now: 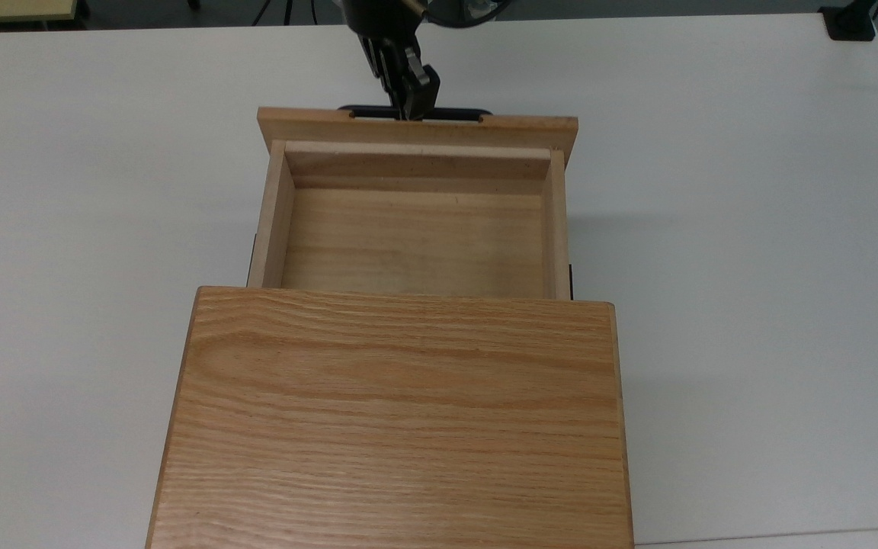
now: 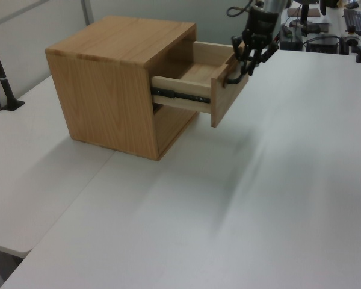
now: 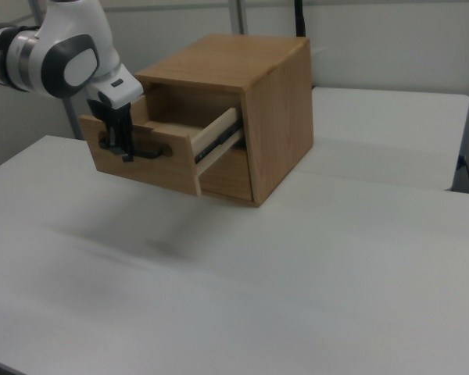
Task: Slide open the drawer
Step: 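Pull the grasped handle straight out away from the cabinet body, then open the gripper, release the handle and lift the gripper away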
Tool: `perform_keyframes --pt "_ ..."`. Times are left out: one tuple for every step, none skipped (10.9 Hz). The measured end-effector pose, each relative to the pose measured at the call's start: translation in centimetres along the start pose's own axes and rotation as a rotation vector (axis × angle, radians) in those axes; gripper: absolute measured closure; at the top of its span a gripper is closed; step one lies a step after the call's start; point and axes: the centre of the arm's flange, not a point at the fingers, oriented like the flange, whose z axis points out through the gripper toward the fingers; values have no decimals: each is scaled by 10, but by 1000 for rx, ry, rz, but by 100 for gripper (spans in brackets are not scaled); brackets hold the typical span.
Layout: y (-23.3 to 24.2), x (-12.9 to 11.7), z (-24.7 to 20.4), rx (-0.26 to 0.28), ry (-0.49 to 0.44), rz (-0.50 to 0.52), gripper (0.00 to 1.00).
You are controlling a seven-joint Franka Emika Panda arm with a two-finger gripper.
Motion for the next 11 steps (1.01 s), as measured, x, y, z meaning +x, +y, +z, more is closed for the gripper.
perform_keyframes --pt "7 -5 -2 -4 -2 -1 79" --pt "14 -9 -3 -10 -6 -2 79" --pt "18 -14 -4 -27 -16 -31 75" --pt "18 -27 -1 -55 -35 -82 62" --pt "17 -34 -1 -63 -42 -99 46" --pt "18 -37 -4 -75 -49 -107 33" --pt "18 -35 -13 -78 -51 -107 17" --pt "19 -32 -30 -71 -47 -106 2" --pt "19 -28 -51 -48 -34 -106 0" --pt "21 -26 -72 -22 -19 -103 0" --pt "23 -25 -91 -1 -7 -121 0"
